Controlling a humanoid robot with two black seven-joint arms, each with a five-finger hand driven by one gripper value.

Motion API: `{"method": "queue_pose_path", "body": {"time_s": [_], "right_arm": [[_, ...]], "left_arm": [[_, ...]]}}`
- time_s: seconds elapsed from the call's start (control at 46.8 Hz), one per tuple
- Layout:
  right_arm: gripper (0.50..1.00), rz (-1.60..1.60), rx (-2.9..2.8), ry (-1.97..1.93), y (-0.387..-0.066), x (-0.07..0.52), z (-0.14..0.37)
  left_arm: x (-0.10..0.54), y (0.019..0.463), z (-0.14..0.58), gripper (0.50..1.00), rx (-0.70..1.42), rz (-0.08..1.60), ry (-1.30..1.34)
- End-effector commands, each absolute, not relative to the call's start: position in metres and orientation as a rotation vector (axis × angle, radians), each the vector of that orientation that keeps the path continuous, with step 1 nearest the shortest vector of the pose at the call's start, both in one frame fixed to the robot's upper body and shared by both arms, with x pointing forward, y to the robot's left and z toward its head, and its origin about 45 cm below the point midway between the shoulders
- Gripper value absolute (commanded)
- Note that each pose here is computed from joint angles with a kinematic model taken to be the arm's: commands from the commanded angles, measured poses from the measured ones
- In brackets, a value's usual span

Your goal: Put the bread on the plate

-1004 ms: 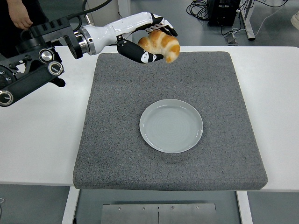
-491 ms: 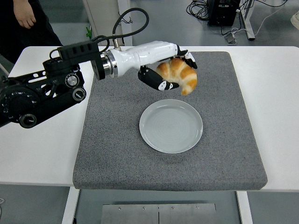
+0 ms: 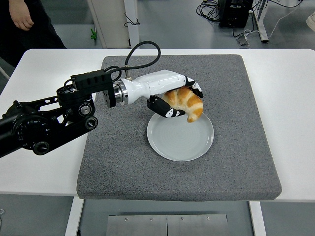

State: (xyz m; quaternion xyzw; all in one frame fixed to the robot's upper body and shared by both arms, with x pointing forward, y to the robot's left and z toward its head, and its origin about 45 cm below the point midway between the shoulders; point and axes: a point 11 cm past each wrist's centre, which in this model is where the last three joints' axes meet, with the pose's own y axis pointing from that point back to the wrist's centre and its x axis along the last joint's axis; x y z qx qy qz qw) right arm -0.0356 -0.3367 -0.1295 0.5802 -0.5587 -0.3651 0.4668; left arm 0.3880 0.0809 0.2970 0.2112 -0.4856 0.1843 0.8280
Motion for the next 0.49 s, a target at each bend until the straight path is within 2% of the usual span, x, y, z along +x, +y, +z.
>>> {"method": "queue_pose_path", "body": {"time_s": [0.0,0.47], "right_arm": [[1.000,-0.895,1.423,-1.371,-0.337,-0.036,-0.130],[1.000,-0.895,1.423,-1.371,-0.337,-0.036,-0.130]], "left_arm": [[0.388,0.082,0.294,0.622,0.449,0.394,-1.024],[0.380,0.082,0.254,0.622,0.486,0.401,-1.018]]}}
